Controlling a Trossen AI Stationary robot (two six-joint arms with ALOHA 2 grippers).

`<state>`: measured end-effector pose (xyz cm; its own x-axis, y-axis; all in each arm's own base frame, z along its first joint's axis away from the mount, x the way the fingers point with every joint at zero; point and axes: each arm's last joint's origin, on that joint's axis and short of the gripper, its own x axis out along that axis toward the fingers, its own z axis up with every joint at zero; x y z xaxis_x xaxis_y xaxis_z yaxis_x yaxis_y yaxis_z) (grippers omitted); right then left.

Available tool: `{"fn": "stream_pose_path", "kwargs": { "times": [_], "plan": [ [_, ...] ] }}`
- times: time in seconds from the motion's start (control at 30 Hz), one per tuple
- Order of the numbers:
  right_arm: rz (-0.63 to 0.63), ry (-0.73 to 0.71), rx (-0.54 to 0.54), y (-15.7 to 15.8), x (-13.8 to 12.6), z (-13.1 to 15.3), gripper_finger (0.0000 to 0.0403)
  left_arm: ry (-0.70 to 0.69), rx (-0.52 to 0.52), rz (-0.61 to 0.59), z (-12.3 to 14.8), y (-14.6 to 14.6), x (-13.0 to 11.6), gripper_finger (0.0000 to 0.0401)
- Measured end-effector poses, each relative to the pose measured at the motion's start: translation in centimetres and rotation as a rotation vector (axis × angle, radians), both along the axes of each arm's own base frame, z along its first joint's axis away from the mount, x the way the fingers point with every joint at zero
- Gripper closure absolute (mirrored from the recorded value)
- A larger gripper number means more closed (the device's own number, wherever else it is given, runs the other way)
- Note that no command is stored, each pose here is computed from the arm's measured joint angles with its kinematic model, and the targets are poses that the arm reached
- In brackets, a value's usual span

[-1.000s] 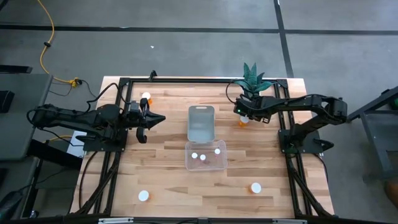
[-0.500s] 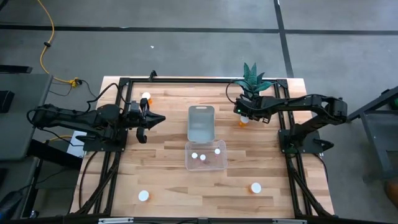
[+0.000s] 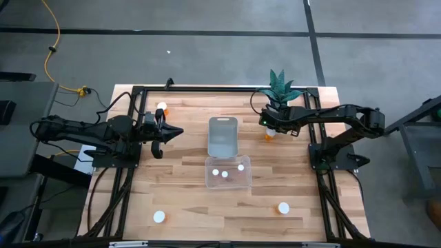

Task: Pick and place medicine bottles into bin by pill shape (circle, oval)
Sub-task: Put the pink pill bottle into the transparent bin

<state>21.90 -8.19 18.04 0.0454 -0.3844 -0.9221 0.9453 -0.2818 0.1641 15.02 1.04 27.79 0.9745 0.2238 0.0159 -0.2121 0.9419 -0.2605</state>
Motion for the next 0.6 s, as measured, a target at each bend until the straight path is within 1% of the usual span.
{"fn": "stream_pose_path", "kwargs": {
  "times": [0.17, 0.4, 0.6],
  "plan": [
    [0.01, 0.001, -0.002, 0.1, -0.2, 0.2, 0.0303, 0.0, 0.001, 0.0, 0.0, 0.0, 0.0, 0.0401],
    [0.025, -0.04, -0.045, 0.3, -1.0, 1.9, 0.0304, 0.01, 0.0, 0.0, -0.1, 0.0, 0.0, 0.0401],
    [0.134, -0.087, -0.094, 1.0, -1.8, 3.8, 0.0304, 0.019, 0.0, 0.0, -0.2, 0.0, 0.0, 0.0401]
  ]
}}
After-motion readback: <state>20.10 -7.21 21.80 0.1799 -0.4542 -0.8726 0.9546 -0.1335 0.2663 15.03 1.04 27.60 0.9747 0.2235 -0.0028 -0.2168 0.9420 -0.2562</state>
